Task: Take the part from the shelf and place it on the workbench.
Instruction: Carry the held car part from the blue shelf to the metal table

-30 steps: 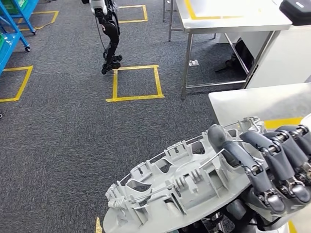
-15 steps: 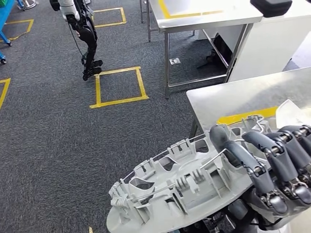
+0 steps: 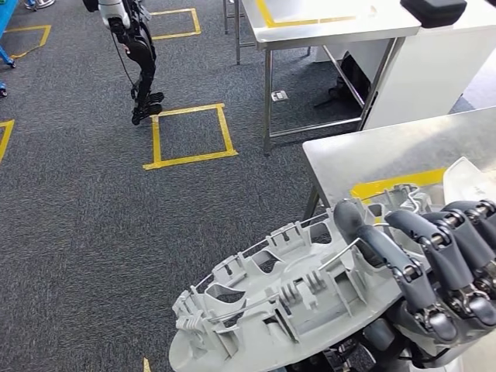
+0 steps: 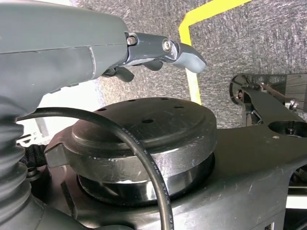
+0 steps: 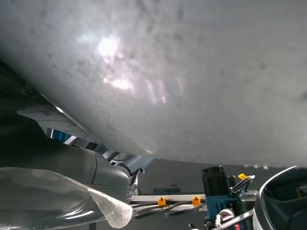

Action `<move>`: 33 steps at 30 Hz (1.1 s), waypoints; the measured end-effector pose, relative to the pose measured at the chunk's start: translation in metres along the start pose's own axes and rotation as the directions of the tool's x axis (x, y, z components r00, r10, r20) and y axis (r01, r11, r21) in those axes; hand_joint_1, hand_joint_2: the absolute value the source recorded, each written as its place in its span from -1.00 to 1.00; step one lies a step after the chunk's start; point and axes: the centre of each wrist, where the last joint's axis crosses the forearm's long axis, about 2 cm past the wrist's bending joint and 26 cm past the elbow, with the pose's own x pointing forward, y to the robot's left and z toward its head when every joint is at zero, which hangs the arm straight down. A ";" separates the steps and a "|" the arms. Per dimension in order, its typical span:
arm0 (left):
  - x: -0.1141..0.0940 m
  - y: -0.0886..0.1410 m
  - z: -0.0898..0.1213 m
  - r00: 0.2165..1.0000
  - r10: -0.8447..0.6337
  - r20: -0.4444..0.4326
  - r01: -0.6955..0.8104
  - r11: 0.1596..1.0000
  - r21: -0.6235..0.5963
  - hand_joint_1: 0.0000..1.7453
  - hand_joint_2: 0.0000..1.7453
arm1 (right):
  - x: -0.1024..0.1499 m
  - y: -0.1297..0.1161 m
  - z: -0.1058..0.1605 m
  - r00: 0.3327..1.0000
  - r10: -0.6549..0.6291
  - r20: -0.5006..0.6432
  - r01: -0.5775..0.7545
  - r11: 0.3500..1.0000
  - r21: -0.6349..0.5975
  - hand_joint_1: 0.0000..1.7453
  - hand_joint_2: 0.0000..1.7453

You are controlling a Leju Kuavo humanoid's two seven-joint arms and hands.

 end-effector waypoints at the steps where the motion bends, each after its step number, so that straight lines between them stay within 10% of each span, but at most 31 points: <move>1: 0.000 0.000 0.000 1.000 0.000 0.000 0.000 1.000 0.002 -1.00 1.00 | 0.000 0.000 0.000 1.000 0.000 0.000 0.000 1.000 0.000 1.00 1.00; 33: 0.009 -0.002 0.002 1.000 -0.027 0.003 0.027 0.999 0.033 -1.00 1.00 | -0.004 -0.012 0.009 0.999 0.035 -0.029 -0.033 0.999 0.042 1.00 1.00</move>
